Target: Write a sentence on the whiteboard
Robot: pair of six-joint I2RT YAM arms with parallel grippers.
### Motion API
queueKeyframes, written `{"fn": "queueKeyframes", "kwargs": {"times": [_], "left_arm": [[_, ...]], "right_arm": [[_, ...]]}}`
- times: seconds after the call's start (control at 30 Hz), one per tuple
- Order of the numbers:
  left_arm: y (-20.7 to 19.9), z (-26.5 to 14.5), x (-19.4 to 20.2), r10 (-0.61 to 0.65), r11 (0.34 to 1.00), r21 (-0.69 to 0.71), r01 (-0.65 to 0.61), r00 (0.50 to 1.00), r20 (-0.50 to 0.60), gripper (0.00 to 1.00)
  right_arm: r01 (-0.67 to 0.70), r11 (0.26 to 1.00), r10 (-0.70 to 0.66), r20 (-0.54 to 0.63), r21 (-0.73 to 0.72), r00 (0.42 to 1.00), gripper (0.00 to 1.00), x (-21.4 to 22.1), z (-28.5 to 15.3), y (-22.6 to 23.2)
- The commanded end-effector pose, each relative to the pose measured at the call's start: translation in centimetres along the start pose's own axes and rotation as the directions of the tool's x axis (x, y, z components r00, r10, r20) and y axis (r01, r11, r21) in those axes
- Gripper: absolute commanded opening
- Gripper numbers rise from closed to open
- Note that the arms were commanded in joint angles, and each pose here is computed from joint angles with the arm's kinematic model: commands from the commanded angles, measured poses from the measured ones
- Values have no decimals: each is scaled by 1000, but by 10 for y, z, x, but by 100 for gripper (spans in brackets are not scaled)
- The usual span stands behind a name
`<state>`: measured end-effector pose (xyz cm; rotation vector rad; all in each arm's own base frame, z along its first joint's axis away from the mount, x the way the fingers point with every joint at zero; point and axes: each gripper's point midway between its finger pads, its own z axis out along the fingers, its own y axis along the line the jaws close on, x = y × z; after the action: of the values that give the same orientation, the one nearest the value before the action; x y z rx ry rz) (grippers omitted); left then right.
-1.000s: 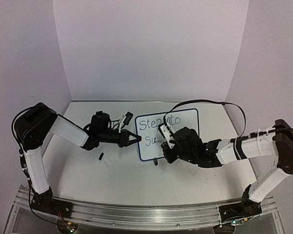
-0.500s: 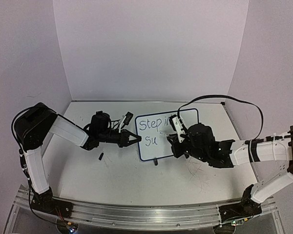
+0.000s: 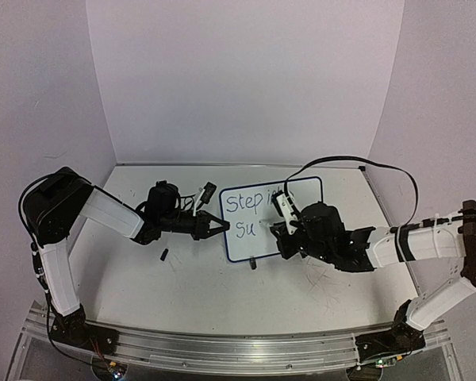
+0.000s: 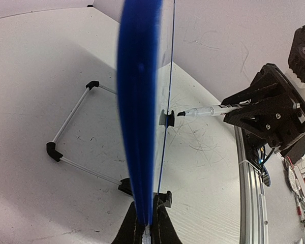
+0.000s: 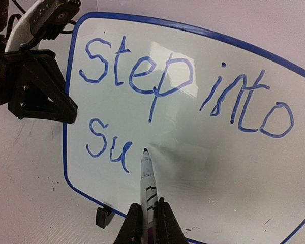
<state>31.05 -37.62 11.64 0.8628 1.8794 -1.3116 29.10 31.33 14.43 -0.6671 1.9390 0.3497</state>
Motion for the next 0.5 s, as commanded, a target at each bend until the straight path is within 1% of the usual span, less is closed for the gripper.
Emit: {"fn": "queueKeyframes", "kwargs": {"times": [0.0,0.47], "left_arm": [[23,-2,12,-5,994,-106,0,999,-47,0],[22,-2,11,1,994,-106,-6,999,-49,0]], "right_arm": [[-17,999,15,29,44,999,0,-15,3,-5],[-16,998,16,6,57,1000,0,-10,12,-5]]}}
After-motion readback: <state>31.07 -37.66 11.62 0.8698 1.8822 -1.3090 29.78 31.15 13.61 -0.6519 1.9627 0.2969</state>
